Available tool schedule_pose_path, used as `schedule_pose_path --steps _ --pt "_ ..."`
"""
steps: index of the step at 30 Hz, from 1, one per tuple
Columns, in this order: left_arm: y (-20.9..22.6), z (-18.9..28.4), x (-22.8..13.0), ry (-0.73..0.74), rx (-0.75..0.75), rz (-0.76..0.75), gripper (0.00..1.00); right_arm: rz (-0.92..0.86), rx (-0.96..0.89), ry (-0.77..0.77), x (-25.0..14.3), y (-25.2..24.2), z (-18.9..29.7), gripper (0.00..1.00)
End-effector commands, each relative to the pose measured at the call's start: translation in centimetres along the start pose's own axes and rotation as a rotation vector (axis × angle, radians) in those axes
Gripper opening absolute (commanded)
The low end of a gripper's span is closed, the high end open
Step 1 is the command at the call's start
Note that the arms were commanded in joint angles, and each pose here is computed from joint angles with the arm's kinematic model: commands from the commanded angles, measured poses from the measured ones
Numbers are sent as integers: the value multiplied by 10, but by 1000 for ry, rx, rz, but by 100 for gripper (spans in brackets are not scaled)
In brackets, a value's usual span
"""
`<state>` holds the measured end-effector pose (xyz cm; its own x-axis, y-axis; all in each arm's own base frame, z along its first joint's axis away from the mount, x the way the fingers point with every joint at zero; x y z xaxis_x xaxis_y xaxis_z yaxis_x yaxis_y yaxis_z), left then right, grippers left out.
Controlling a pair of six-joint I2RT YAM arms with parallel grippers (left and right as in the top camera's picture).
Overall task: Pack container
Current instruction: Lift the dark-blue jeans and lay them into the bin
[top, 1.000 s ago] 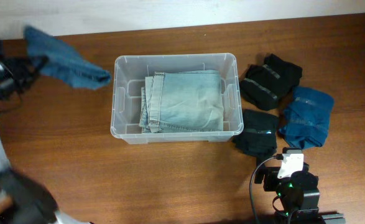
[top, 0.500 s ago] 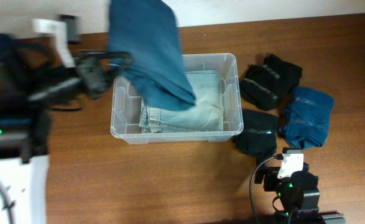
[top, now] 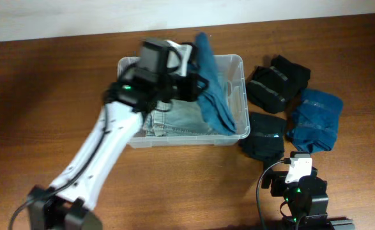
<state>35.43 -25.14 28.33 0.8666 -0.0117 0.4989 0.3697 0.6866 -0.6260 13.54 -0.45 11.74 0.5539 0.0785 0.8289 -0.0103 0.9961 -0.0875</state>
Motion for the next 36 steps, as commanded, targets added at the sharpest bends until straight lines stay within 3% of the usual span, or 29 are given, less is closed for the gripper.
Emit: schedule_pose_path --steps 1,12,17,26,36 --pt "-15 8 7 -38 -30 -50 1 -15 -6 5 -3 -1 -1 98" --pt "9 39 -14 57 117 55 0 -15 -6 4 -2 -1 -1 99" --pt "38 69 -25 62 362 123 1 -15 -6 4 -2 -1 -1 98" --pt "78 98 -37 86 645 199 1 -15 -6 4 -2 -1 -1 98" --pt "65 112 -17 -42 588 139 0 -15 -6 4 -2 -1 -1 98"
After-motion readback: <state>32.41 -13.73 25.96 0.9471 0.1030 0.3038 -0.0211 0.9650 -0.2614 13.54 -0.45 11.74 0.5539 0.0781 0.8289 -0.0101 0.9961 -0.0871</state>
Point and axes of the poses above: each gripper's point midway between its finger pads, its own z axis back along the fingers, its own y axis along the line the jaws close on, x = y × z, the point moved 7 cm from there along z, back along the fingers, and after that the axes turned 8 degrees about z, right-handed, at the moved point
